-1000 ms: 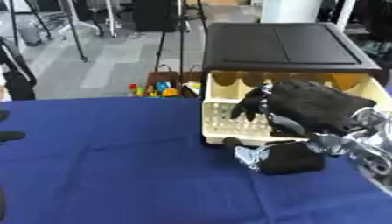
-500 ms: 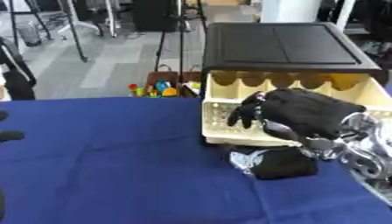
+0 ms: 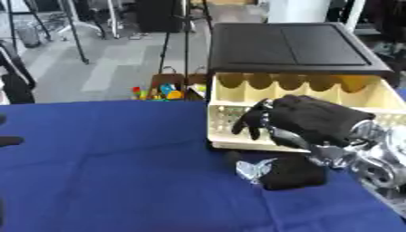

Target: Pick up objects from table and place into drawer.

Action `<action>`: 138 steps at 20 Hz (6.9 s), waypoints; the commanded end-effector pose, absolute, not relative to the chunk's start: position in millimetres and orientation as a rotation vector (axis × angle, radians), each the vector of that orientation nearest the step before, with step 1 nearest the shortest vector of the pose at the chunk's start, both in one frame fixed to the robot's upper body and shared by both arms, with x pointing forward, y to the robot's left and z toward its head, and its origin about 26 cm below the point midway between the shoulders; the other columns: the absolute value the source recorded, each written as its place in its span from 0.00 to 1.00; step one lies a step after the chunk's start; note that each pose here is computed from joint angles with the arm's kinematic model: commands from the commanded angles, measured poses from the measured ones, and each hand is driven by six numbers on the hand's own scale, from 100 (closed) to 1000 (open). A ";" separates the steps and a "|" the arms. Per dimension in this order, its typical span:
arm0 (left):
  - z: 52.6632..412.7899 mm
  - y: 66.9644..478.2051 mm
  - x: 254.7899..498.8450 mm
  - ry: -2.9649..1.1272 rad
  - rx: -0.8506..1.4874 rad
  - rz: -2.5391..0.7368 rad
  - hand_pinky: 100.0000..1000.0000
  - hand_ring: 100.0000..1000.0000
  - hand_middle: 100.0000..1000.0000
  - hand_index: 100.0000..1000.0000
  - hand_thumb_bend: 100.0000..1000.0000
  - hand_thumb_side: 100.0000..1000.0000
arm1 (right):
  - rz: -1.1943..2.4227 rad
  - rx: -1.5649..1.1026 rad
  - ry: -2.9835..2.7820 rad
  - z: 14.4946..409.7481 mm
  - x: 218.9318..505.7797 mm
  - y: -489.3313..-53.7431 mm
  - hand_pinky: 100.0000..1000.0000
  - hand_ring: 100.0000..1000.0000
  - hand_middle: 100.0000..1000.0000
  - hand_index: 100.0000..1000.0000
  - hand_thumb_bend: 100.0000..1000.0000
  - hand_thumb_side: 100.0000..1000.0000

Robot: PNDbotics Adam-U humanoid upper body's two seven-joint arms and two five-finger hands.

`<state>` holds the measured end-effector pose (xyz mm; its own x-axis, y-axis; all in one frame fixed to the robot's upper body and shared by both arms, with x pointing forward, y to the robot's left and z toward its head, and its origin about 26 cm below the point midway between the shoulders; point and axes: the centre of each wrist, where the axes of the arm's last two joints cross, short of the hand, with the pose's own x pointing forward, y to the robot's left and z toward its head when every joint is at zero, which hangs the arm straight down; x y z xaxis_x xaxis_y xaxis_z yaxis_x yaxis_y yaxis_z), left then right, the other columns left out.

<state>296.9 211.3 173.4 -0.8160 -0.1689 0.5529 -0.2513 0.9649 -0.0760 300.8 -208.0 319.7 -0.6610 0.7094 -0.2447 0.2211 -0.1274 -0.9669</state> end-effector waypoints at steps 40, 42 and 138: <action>180.5 209.0 296.2 -2.575 0.276 0.204 0.51 0.73 0.68 0.92 0.32 0.93 | 1.767 -0.959 -1.429 266.7 297.4 -251.8 0.00 0.39 0.54 0.78 0.20 0.88; 180.6 209.0 296.3 -2.576 0.275 0.205 0.51 0.73 0.68 0.92 0.32 0.93 | 1.755 -0.970 -1.420 266.2 297.3 -252.9 0.00 0.39 0.54 0.78 0.20 0.88; 178.5 205.4 295.3 -2.573 0.223 0.168 0.48 0.73 0.68 0.92 0.31 0.94 | 1.604 -1.201 -1.417 299.4 297.7 -251.9 0.00 0.40 0.56 0.77 0.19 0.93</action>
